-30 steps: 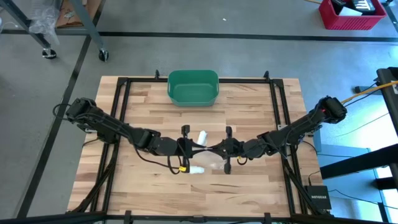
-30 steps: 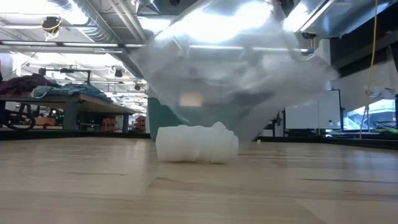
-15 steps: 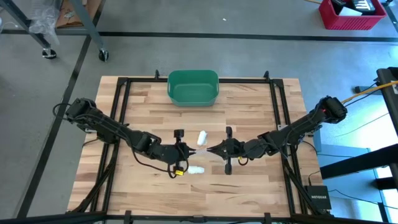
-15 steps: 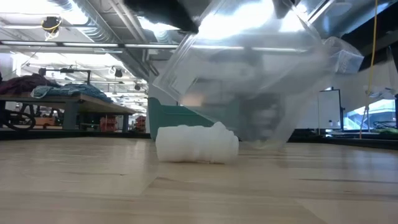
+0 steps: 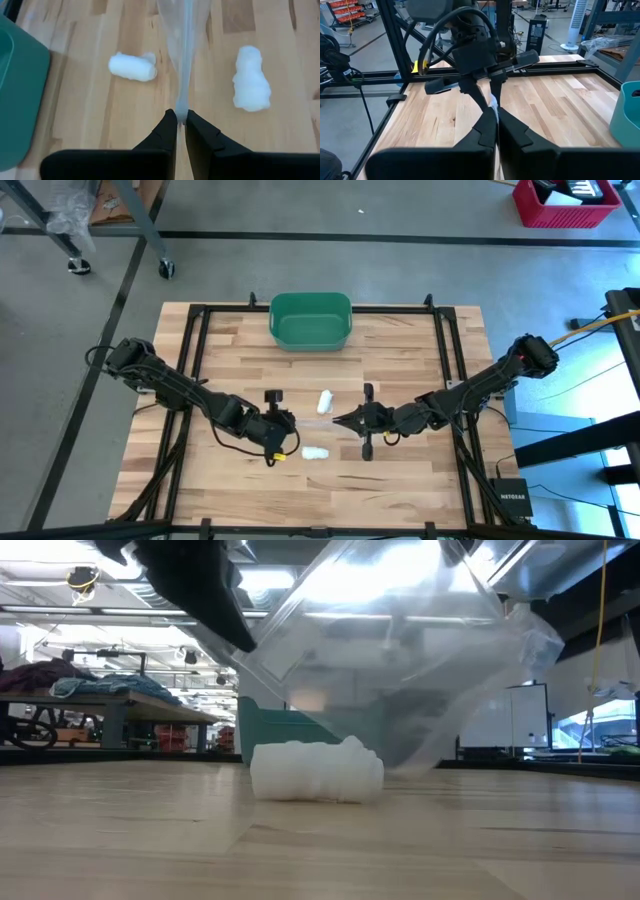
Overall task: Roll bandage
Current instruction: Open the transparent zip bag
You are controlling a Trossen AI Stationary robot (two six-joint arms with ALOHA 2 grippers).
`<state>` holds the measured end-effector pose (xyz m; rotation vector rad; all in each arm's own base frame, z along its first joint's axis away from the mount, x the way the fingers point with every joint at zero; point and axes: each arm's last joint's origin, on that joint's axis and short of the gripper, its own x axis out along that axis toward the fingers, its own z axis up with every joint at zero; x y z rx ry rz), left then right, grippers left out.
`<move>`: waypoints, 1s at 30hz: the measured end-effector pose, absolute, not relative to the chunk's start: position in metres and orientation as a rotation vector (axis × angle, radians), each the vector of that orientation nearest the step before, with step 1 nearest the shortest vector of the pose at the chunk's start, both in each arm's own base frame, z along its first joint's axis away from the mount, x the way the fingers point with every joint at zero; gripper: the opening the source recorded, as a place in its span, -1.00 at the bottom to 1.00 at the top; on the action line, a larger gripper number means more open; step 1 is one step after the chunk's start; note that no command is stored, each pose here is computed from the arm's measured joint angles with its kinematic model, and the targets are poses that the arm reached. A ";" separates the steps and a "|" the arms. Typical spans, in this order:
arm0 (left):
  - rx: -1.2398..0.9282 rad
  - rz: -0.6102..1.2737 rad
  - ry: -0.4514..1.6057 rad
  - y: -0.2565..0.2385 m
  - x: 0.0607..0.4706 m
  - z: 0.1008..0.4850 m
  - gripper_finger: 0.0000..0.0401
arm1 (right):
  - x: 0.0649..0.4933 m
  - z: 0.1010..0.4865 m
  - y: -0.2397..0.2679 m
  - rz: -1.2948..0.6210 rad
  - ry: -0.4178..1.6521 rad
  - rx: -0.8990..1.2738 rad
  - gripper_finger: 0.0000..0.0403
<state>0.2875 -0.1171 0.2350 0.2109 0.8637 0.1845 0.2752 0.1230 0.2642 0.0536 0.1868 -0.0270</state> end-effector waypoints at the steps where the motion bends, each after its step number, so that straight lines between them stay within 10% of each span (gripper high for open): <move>1: 0.215 0.178 0.873 -0.117 0.287 0.235 -0.90 | 0.275 0.264 0.123 -0.027 0.187 0.054 -0.95; 12: 0.207 0.171 0.886 -0.116 0.287 0.234 -0.86 | 0.275 0.264 0.124 -0.009 0.190 0.055 -0.95; 30: 0.224 0.057 0.799 -0.117 0.279 0.306 -0.14 | 0.275 0.265 0.124 -0.009 0.190 0.055 -0.95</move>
